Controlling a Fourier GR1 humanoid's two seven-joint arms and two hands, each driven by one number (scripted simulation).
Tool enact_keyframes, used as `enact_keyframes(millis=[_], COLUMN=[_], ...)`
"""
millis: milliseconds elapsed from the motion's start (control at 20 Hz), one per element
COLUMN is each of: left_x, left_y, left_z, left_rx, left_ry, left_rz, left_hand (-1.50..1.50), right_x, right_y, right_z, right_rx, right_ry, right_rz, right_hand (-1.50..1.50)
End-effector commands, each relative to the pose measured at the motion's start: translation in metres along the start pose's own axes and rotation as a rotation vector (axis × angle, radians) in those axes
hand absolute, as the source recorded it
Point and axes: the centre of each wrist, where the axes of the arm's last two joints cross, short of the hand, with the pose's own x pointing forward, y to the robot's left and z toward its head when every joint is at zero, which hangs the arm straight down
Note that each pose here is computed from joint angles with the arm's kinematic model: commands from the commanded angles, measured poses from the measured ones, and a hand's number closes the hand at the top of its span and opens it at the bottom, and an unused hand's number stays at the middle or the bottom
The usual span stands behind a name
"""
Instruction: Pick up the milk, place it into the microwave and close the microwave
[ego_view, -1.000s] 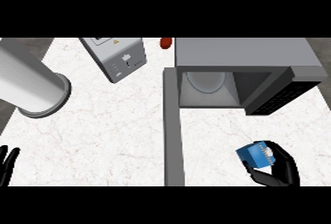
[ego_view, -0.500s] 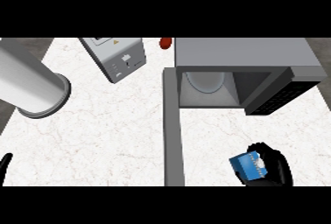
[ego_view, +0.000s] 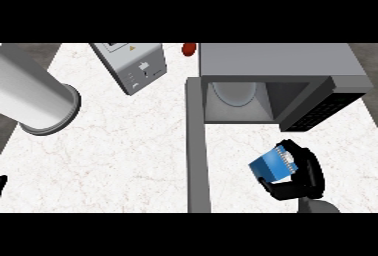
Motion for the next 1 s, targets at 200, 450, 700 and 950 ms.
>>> enact_keyframes(millis=[200, 450, 700, 950], left_x=[-0.001, 0.0, 0.006, -0.018], left_y=[0.02, 0.024, 0.037, 0.031], left_z=[0.014, 0.031, 0.029, 0.018], left_rx=[0.01, -0.017, 0.004, 0.002], left_ry=[-0.004, 0.003, 0.013, 0.023], left_rz=[0.0, 0.041, 0.008, 0.018], left_hand=[-1.5, -1.5, -1.5, -1.5], right_x=[0.052, 0.064, 0.079, 0.078], right_y=[0.057, 0.089, 0.109, 0.131], right_z=[0.007, 0.01, -0.016, -0.023], right_rx=[0.034, -0.01, -0.043, -0.032], right_ry=[-0.02, 0.027, 0.036, -0.019], right_rz=[0.026, 0.003, 0.007, 0.043], right_hand=[1.5, 1.5, 1.5, 1.5])
